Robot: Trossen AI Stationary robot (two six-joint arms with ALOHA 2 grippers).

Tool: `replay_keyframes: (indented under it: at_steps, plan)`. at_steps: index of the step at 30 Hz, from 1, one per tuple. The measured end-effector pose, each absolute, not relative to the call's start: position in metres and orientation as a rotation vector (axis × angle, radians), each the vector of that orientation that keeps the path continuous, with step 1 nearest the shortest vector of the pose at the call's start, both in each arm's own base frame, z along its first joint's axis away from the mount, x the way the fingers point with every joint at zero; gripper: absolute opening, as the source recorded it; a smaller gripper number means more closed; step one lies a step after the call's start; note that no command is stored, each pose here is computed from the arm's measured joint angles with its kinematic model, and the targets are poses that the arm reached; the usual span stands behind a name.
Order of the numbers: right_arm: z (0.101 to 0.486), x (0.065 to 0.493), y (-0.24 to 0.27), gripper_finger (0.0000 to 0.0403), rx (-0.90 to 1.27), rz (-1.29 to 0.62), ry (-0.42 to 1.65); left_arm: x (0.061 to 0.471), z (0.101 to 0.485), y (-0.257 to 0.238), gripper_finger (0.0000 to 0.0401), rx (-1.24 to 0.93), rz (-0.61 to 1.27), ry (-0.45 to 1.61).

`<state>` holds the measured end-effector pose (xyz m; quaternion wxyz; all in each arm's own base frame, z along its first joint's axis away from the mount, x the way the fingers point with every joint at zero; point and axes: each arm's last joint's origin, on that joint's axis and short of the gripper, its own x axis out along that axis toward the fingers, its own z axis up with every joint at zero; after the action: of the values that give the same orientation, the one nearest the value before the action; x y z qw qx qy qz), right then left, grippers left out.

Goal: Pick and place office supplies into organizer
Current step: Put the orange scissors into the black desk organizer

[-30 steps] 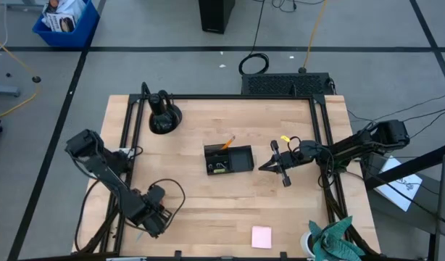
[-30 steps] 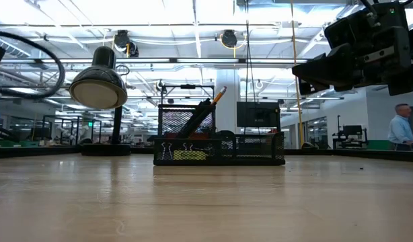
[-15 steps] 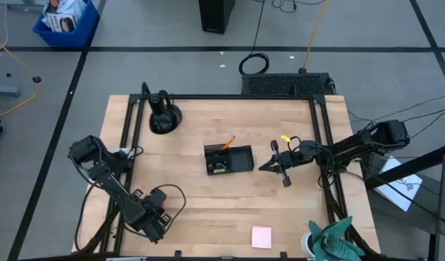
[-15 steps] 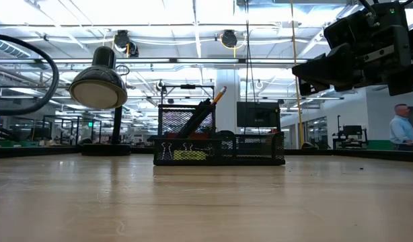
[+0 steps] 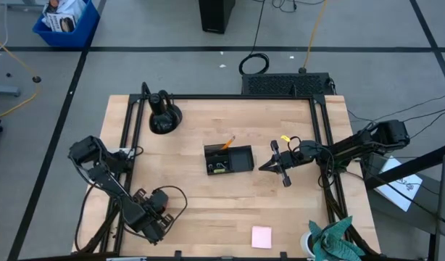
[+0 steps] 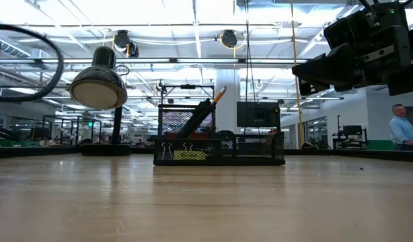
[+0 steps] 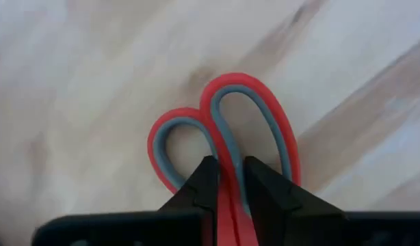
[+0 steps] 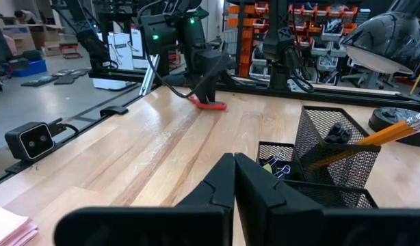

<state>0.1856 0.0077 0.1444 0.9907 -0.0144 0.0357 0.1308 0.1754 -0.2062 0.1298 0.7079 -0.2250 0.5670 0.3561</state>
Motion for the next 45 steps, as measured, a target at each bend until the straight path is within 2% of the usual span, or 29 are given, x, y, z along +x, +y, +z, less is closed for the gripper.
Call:
replay_keyframes:
  at_steps: [4,10,18,25,30,38,45]
  plan:
    - [0.144,0.186,0.008,0.0004,-0.031,0.262,0.072,0.181,0.131,-0.207,0.0046,-0.459,0.753,1.130]
    - [0.144,0.186,0.008,0.0004,-0.032,0.262,0.071,0.195,0.146,-0.209,0.0020,-0.382,0.676,0.794]
    - [0.144,0.186,0.008,0.0004,-0.034,0.262,0.071,0.213,0.200,-0.193,0.0018,-0.194,0.595,0.392]
    - [0.144,0.186,0.008,0.0004,-0.065,0.261,0.065,0.246,0.251,-0.170,0.0011,0.066,0.545,0.301]
    - [0.145,0.186,0.008,0.0004,-0.081,0.260,0.057,0.275,0.274,-0.141,0.0017,0.230,0.431,0.305]
    - [0.145,0.186,0.008,0.0004,-0.085,0.262,0.056,0.315,0.300,-0.066,0.0015,0.274,0.186,0.164]
    - [0.145,0.186,0.008,0.0004,-0.085,0.263,0.056,0.325,0.316,-0.019,0.0009,0.326,-0.006,-0.020]
